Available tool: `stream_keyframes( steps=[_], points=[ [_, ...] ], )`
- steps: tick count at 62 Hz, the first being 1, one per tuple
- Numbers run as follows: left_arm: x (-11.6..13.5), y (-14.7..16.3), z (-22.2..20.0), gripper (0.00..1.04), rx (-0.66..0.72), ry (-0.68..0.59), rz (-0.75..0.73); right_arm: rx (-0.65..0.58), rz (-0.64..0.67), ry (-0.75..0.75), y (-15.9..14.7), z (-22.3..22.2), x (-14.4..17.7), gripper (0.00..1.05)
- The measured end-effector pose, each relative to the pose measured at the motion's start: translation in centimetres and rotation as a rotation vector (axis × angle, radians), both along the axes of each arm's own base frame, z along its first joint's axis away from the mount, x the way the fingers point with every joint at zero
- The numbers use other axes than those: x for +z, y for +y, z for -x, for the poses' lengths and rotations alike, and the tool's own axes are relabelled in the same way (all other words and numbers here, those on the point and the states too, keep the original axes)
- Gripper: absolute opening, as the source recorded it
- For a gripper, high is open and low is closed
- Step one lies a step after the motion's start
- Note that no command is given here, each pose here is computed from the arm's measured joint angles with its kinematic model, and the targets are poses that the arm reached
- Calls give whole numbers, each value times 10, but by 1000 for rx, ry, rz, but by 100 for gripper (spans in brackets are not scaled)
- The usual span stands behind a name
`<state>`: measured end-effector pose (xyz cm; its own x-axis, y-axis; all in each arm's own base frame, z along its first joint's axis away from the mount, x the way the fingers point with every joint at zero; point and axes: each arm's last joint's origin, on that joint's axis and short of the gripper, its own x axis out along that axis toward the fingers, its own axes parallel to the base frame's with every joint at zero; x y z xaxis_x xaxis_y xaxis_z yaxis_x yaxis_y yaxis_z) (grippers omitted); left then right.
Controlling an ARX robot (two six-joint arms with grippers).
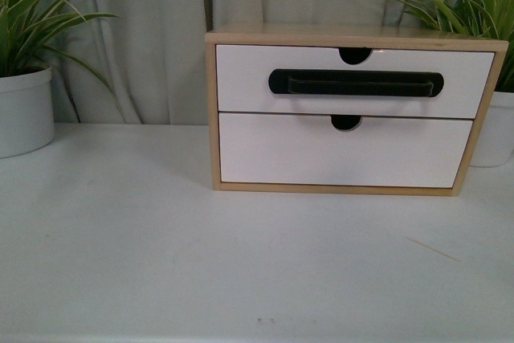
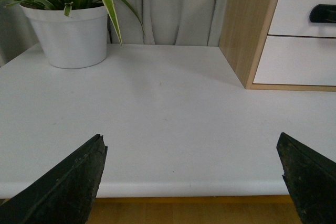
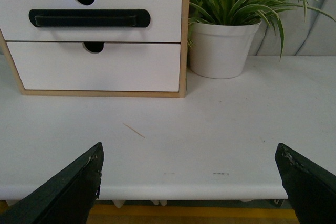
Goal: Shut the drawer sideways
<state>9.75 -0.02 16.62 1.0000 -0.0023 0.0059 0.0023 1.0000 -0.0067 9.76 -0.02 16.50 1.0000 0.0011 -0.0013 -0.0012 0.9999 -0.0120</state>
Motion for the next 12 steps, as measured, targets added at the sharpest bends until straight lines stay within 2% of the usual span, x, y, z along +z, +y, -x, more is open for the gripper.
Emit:
stream_keyframes(
  steps=[12],
  points=[
    [0,0,0,99,0,0,0,0,0,0,0,0,0,96]
  ],
)
